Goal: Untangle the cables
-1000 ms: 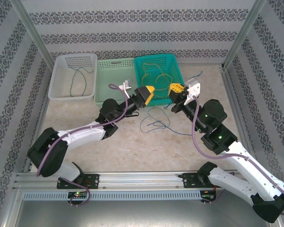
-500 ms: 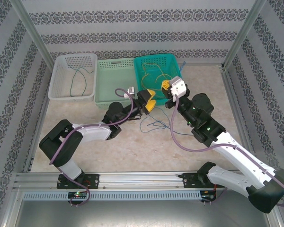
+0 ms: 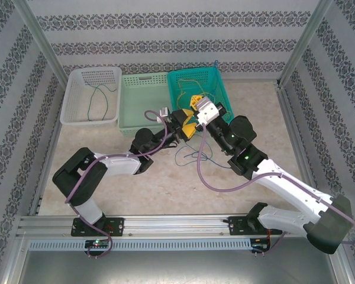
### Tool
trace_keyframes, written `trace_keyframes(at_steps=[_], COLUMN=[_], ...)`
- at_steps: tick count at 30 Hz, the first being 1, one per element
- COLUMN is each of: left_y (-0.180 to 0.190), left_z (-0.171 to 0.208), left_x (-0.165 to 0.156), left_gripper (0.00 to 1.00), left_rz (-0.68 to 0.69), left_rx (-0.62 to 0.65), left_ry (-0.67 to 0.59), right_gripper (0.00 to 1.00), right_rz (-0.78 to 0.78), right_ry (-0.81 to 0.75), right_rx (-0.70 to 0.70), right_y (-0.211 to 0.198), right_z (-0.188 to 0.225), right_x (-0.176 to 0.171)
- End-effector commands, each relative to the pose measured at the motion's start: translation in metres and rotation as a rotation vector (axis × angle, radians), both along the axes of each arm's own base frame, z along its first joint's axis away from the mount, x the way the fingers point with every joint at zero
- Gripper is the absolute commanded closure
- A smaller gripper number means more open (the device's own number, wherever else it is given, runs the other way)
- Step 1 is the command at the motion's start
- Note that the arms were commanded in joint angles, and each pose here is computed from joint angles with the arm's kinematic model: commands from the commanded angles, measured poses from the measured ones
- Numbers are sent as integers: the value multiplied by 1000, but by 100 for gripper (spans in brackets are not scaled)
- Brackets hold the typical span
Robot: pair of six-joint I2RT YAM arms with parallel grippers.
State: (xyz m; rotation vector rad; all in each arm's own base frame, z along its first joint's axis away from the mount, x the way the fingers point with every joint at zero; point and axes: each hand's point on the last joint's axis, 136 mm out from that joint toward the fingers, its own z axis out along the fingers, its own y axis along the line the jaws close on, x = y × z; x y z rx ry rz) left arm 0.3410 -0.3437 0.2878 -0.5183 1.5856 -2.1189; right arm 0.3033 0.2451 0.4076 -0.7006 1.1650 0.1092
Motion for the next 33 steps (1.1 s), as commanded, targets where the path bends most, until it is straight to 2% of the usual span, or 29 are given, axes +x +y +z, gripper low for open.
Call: trace_keyframes(at_steps=[1, 13, 15, 19, 27, 30, 33], left_y=[-5, 0, 0, 1, 4, 2, 2], left_z=[27, 26, 27, 28, 43, 50, 51], left_x=[-3, 5, 7, 12, 20, 20, 21], left_gripper=[16, 18, 21, 34, 34, 42, 59], left_rz=[-26, 33, 40, 60, 90, 81, 89], left_rx=[-104, -123, -125, -128, -152, -161, -161], left_ry=[-51, -63, -63, -67, -96, -112, -119], right_gripper=[100, 100, 100, 100, 100, 100, 100], right_rz=[-11, 29, 33, 59, 53, 58, 59], right_ry=[-101, -116, -110, -79, -49, -43, -36], right_rx=[44, 75, 98, 169, 229, 241, 251], right_y=[4, 26, 25, 20, 11, 11, 11], right_z=[24, 23, 24, 25, 17, 15, 14], right_x=[-7, -17, -20, -29, -37, -39, -39])
